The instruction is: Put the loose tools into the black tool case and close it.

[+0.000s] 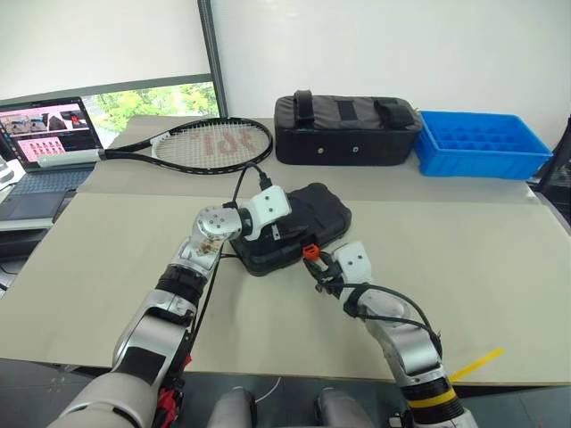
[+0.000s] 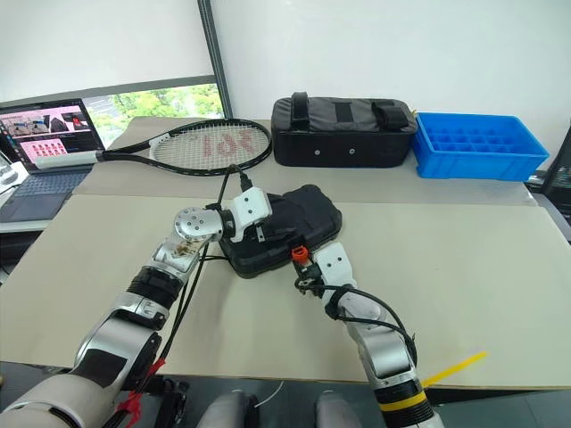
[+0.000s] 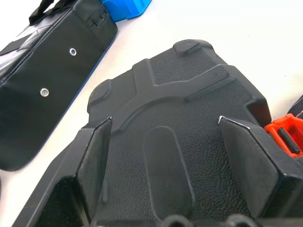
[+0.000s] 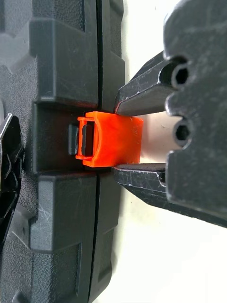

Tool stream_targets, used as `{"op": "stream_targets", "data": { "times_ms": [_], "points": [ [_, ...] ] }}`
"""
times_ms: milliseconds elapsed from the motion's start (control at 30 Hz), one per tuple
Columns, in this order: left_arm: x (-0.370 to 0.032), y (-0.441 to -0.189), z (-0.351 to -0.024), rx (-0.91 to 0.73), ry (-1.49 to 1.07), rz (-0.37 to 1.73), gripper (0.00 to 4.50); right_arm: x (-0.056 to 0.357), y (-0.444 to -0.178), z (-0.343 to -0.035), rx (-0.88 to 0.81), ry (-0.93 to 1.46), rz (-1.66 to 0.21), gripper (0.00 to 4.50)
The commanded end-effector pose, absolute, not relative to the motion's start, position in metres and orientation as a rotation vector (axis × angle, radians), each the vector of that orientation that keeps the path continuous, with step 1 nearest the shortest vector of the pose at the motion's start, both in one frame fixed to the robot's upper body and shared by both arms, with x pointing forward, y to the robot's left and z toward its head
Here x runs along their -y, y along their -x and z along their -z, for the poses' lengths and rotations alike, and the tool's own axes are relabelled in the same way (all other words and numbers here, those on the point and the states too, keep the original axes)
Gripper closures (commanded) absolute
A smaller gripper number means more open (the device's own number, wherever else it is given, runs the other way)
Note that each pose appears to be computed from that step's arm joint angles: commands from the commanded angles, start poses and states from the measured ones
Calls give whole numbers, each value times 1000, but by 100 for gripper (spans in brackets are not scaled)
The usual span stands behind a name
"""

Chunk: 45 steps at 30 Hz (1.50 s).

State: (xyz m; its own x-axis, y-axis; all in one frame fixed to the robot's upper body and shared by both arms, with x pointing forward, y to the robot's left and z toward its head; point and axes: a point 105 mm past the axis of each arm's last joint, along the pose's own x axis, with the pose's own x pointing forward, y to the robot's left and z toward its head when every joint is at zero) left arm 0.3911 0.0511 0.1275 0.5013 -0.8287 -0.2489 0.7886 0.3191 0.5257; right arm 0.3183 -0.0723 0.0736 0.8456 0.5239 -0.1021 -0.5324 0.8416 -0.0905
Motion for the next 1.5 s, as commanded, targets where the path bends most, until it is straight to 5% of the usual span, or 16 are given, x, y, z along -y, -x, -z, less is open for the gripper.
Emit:
{"op": "stream_targets", "data": {
  "times_ms": [33,667,733,900,1433,1500],
  "points": [
    [-52,-369,-57,-184,-694,1178,61,78,-329,-120,165,112,-493,332],
    [-54,-370,-57,-185,-694,1167,61,79,-325,-100,153,143,-531,332],
    [-54,-370,-58,-184,-693,1168,61,78,-326,-100,143,147,-531,230],
    [-54,-371,-58,-184,-694,1168,61,76,-327,-99,123,164,-540,74],
    [-55,-372,-57,-186,-693,1158,61,61,-320,-80,-105,204,-615,74],
    [-55,-372,-57,-185,-692,1157,61,62,-323,-82,-105,185,-600,123]
  ]
}}
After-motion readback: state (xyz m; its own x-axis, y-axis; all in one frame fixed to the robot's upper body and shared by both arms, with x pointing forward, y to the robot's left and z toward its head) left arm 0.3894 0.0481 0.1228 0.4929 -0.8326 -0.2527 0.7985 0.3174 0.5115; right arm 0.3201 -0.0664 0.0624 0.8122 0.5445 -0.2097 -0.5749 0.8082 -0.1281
